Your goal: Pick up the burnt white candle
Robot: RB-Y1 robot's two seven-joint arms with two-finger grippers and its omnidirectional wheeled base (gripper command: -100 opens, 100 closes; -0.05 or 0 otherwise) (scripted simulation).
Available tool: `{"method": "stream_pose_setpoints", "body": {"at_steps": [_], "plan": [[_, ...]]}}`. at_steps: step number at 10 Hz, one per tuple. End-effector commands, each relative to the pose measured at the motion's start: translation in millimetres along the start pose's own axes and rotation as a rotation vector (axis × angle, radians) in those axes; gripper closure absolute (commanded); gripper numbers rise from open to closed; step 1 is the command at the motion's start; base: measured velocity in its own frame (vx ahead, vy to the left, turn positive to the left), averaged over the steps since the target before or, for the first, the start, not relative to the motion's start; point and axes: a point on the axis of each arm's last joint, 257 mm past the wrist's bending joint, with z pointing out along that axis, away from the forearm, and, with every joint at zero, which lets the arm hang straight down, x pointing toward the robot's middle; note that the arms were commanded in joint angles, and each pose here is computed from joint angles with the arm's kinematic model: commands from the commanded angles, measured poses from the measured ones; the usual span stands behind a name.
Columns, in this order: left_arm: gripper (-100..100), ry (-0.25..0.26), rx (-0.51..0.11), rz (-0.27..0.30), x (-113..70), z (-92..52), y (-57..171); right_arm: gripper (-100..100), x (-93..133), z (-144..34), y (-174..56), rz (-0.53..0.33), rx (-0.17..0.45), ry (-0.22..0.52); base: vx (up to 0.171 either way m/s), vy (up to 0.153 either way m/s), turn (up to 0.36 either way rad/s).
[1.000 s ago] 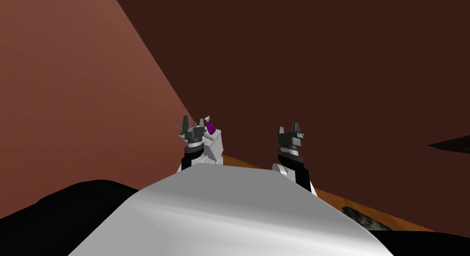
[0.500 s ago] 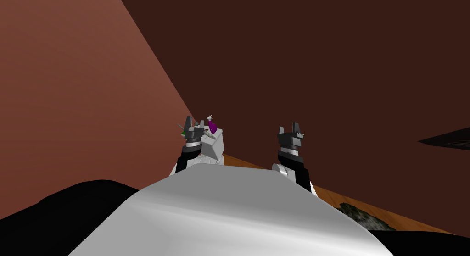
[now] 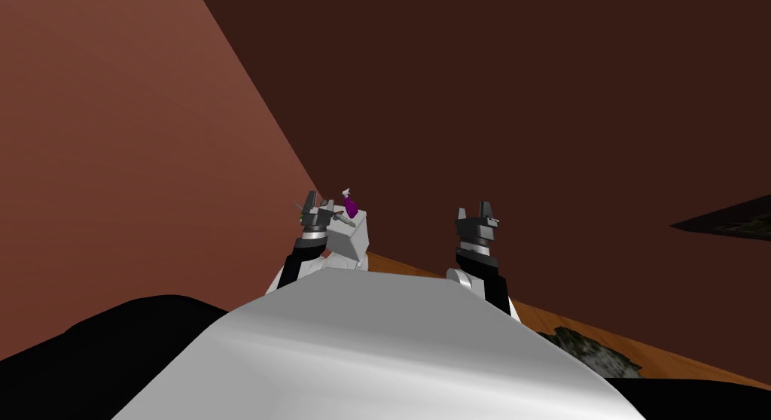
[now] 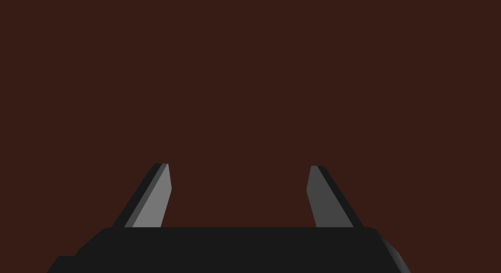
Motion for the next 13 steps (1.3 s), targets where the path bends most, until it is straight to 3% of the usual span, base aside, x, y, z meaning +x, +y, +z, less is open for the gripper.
{"method": "stream_pose_setpoints", "body": {"at_steps": [1, 13], "plan": [[-100, -0.001, -0.042, 0.004, -1.9, -0.1, 9.9, 0, 0.0, 0.0, 0.0, 0.0, 0.0, 0.0, -0.025, 0.036, -0.014], [-100, -0.01, -0.389, 0.041, -39.6, -21.8, 82.2, 0, 0.0, 0.0, 0.0, 0.0, 0.0, 0.0, -0.027, 0.027, -0.029]]}}
